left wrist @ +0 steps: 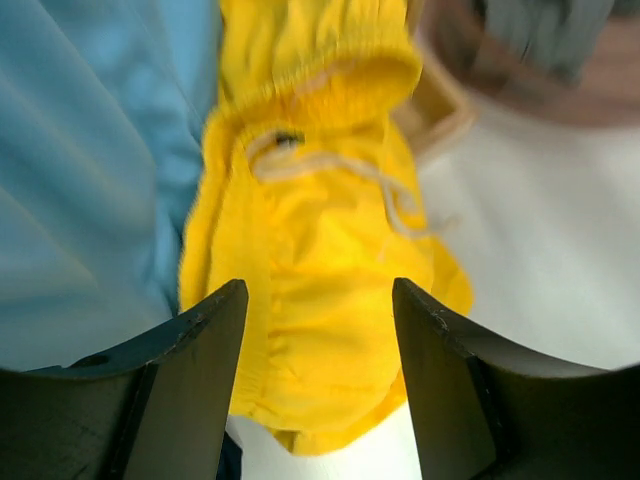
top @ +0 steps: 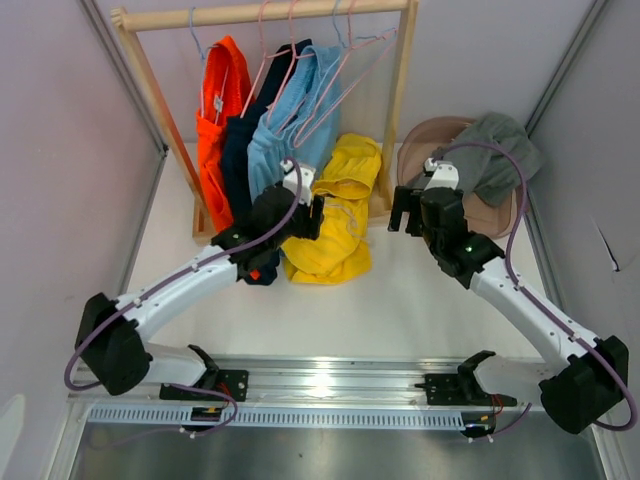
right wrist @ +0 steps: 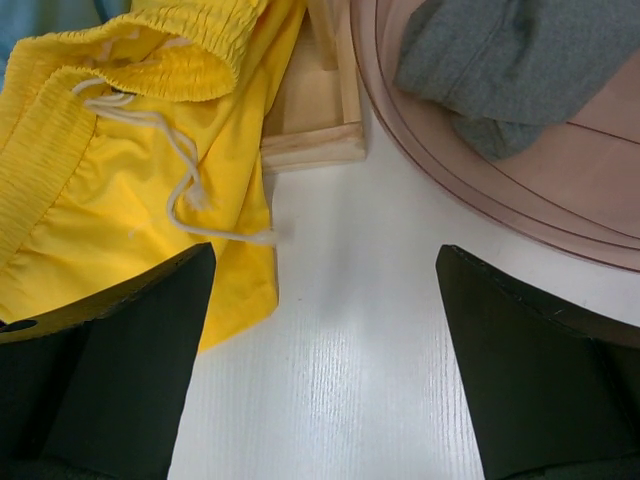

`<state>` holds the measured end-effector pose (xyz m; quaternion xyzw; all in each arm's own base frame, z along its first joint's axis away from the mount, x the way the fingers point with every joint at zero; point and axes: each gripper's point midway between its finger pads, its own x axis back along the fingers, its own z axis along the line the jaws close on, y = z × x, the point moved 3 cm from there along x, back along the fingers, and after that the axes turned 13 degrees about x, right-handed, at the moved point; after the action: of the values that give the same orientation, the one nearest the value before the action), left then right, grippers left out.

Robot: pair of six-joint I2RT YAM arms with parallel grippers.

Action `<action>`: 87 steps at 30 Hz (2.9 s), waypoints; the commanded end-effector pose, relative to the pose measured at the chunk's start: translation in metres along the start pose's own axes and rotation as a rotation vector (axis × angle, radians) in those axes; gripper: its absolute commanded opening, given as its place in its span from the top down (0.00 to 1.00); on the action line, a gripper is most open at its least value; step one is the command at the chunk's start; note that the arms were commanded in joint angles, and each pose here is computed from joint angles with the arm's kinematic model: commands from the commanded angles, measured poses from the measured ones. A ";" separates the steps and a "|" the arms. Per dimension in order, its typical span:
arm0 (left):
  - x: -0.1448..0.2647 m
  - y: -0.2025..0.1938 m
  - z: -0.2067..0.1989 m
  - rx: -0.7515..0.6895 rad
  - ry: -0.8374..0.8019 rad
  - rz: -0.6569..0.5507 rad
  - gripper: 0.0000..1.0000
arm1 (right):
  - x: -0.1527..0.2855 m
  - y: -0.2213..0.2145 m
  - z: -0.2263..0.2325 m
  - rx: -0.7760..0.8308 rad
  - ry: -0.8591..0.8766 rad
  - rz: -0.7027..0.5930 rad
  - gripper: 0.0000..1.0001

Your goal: Remove the shorts from the hanger

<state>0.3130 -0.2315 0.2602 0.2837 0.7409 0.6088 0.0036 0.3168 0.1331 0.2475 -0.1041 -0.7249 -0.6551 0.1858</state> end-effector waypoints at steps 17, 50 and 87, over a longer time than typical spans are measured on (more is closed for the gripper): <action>0.049 0.020 -0.021 0.138 -0.101 -0.076 0.33 | -0.140 0.014 0.101 -0.008 0.171 0.029 0.00; 0.111 0.023 -0.003 0.148 -0.116 -0.125 0.29 | 0.095 0.204 0.027 -0.138 -0.193 -0.674 1.00; 0.114 0.021 0.001 0.158 -0.108 -0.136 0.28 | -0.125 0.262 -0.237 -0.097 -0.699 -0.639 0.53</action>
<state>0.2245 -0.1797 0.3087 0.2748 0.7966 0.5359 0.0531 0.5461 -0.0583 0.5157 -0.0415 -0.7203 -0.6140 -0.3201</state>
